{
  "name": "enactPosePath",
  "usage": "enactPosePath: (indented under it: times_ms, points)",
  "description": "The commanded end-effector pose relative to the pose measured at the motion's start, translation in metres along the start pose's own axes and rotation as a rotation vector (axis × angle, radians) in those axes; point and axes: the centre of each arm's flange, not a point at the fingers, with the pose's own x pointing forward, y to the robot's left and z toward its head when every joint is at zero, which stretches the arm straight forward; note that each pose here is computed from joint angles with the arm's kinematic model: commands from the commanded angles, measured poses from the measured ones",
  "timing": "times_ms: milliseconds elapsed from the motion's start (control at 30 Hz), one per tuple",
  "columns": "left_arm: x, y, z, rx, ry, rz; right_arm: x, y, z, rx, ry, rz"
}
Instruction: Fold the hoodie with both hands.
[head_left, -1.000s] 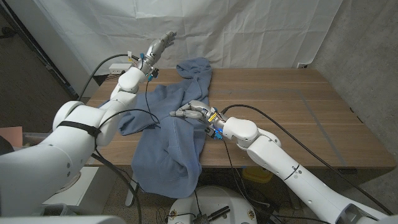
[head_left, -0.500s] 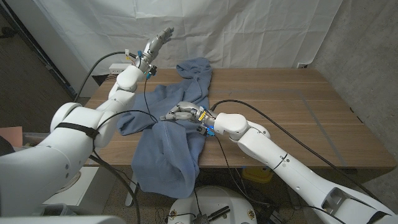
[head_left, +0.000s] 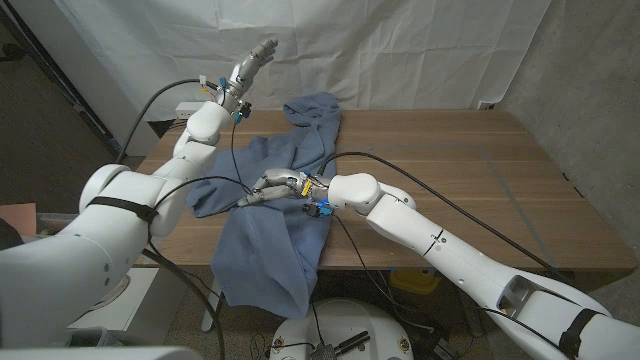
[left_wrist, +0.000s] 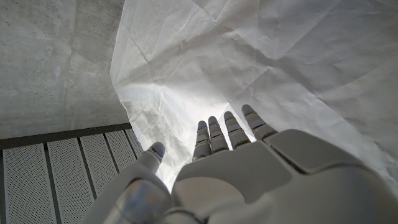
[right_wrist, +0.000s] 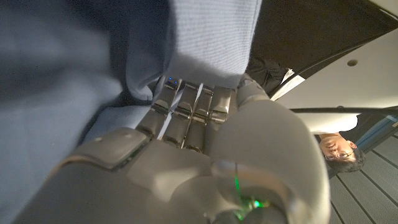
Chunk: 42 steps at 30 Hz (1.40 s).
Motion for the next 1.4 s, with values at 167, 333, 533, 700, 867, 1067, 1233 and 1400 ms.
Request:
enactPosePath:
  times_ms: [167,333,533,700,867,1067,1233,1400]
  points:
    - [-0.001,0.003,0.001,0.002,-0.003,0.025,0.024,0.016,0.001,0.007,-0.055,0.265]
    - [-0.002,0.002,0.000,0.007,0.004,0.020,0.036,0.017,0.000,0.000,-0.100,0.313]
    - [-0.003,0.003,0.000,0.015,0.009,0.015,0.044,0.021,-0.009,0.039,-0.089,0.311]
    - [-0.009,0.006,0.003,0.026,0.005,0.022,0.045,0.024,-0.017,-0.015,-0.043,0.302]
    - [-0.012,0.008,0.006,0.033,0.002,0.030,0.049,0.030,-0.025,-0.006,-0.022,0.330]
    - [-0.014,0.007,0.009,0.033,-0.002,0.032,0.051,0.033,-0.038,0.090,0.015,0.429]
    - [-0.017,0.005,0.011,0.034,-0.003,0.036,0.046,0.031,-0.040,0.081,0.042,0.468]
    - [-0.019,0.005,0.014,0.038,-0.006,0.041,0.037,0.019,-0.045,0.096,0.063,0.456]
